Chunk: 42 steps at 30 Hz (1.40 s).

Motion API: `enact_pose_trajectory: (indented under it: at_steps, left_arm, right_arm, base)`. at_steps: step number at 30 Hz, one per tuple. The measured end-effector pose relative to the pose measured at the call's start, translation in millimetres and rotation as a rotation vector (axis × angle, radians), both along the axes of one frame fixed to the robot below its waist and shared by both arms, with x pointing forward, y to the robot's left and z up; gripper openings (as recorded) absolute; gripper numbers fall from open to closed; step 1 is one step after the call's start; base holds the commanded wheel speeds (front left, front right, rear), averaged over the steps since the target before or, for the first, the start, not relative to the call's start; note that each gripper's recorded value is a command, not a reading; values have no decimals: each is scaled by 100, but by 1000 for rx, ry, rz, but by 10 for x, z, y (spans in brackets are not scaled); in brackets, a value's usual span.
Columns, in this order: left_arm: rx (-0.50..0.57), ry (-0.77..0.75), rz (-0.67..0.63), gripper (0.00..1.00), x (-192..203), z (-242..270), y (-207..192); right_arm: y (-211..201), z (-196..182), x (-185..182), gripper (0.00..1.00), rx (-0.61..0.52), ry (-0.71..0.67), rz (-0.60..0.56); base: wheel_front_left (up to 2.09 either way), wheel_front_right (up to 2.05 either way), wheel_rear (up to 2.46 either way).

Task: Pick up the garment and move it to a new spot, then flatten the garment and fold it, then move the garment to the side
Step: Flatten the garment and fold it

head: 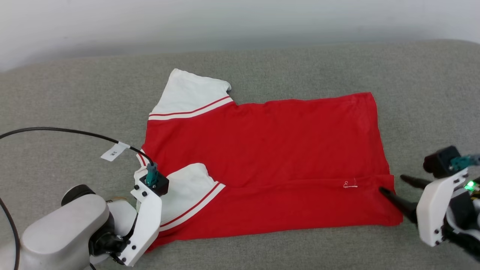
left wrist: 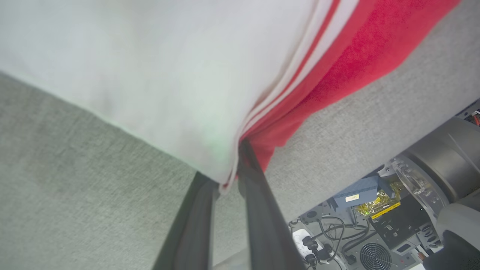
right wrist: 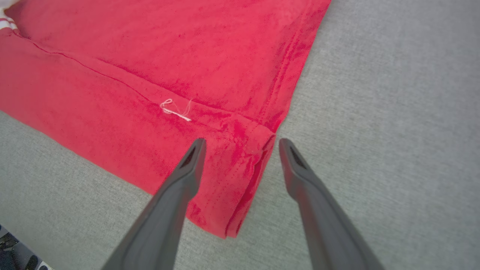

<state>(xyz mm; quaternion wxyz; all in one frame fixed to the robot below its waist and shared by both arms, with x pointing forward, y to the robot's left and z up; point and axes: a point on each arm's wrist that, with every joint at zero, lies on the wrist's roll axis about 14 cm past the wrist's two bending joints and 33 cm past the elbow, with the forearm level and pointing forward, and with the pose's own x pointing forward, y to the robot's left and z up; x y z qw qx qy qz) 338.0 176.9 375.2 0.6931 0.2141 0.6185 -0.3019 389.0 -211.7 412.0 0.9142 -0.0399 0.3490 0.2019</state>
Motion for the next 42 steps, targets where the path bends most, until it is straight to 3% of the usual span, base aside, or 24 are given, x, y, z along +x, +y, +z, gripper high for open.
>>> enact_pose_trajectory:
  at_steps: [3, 10, 17, 26, 32, 33, 34, 35, 42]
  left_arm:
    - [-14, -22, -8, 0, -24, 75, -22]
    - [-69, -68, -9, 0, -73, 266, -95]
    - [-90, -90, -11, 0, -45, 331, -100]
    - [-104, -90, -5, 0, 26, 245, -103]
    - [-95, -86, 2, 0, 46, 175, -55]
    - [-95, -87, 2, 0, 48, 173, -50]
    - [-95, -89, 2, 0, 46, 175, -48]
    - [-93, -89, 1, 0, 40, 175, -43]
    - [-88, -110, 8, 0, -51, 224, -2]
  right_arm:
    - [-91, 205, 70, 100, -55, -22, 28]
    - [-439, 503, 74, 100, -294, 90, 84]
    - [-481, 252, -56, 100, -412, 299, 122]
    - [-199, -397, -246, 100, -349, 485, 157]
    - [-154, -530, -260, 100, -326, 508, 158]
    - [-139, -529, -263, 85, -317, 504, 158]
    - [-135, -522, -261, 12, -311, 496, 156]
    - [-125, -511, -262, 0, -302, 488, 155]
    - [-124, -264, -233, 0, -279, 374, 162]
  base:
    - [0, 0, 0]
    - [0, 0, 0]
    - [0, 0, 0]
    - [0, 0, 0]
    - [0, 0, 0]
    - [0, 0, 0]
    - [0, 0, 0]
    - [0, 0, 0]
    - [0, 0, 0]
